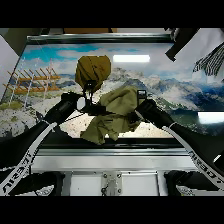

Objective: Fold the clothes and pants, and hang the long-sleeved shirts on hangers.

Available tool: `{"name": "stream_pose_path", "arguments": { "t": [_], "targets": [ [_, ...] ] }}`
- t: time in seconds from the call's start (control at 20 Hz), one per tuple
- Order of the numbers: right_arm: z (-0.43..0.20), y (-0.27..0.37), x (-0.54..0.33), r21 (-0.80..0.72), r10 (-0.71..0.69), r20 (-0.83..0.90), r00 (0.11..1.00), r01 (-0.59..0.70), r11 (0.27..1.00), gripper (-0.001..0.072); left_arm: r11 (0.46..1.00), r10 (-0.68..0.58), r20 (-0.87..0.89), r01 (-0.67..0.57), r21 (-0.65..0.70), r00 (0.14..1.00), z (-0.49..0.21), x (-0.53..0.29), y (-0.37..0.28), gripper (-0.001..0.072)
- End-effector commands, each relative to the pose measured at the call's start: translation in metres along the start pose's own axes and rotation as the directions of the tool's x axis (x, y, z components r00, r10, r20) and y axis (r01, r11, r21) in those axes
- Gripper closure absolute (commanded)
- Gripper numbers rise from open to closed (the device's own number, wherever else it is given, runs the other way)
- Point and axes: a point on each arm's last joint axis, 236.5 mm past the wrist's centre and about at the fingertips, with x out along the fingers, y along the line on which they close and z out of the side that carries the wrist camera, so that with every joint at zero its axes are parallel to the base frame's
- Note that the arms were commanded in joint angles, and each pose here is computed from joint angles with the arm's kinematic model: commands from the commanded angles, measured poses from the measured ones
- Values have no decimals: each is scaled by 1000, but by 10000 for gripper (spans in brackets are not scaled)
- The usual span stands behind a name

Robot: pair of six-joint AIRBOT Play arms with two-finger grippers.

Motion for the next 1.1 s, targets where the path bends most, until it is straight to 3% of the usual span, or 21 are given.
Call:
{"name": "stream_pose_path", "arguments": {
  "t": [0.0, 0.05, 0.15, 0.25, 0.5, 0.65, 0.75, 0.9, 1.05],
  "targets": [
    [15, -10, 2, 15, -44, 63, 997, 44, 999, 501, 1000, 6, -19, -6, 1, 1000, -5, -2, 1, 690],
    [17, -8, 2, 14, -36, 70, 997, 35, 999, 550, 1000, 4, -12, -4, 1, 1000, -4, -5, 1, 690],
    [19, -7, 2, -8, -29, 77, 997, 30, 1000, 553, 1000, -6, 22, 6, 8, 1000, 2, -17, -2, 690],
    [22, -14, -5, -78, -40, 75, 996, 46, 996, 695, 999, -15, 85, 12, 39, 996, 12, -41, -3, 690],
    [83, -51, -143, -282, 9, 251, 968, 64, 957, 696, 989, -111, 334, 70, 133, 936, 55, -175, -28, 691],
    [104, -76, -286, -275, 108, 443, 890, 21, 961, 696, 956, -266, 574, 136, 260, 775, 78, -312, -77, 691],
    [104, -87, -379, -248, 223, 587, 778, -89, 965, 697, 918, -384, 680, 177, 356, 625, 75, -398, -109, 691],
    [87, -109, -486, -259, 338, 744, 577, -218, 941, 697, 852, -520, 732, 214, 477, 440, 53, -489, -141, 691],
    [66, -127, -540, -273, 383, 806, 452, -290, 917, 697, 798, -602, 730, 208, 565, 323, 35, -546, -158, 691]
  ]
}}
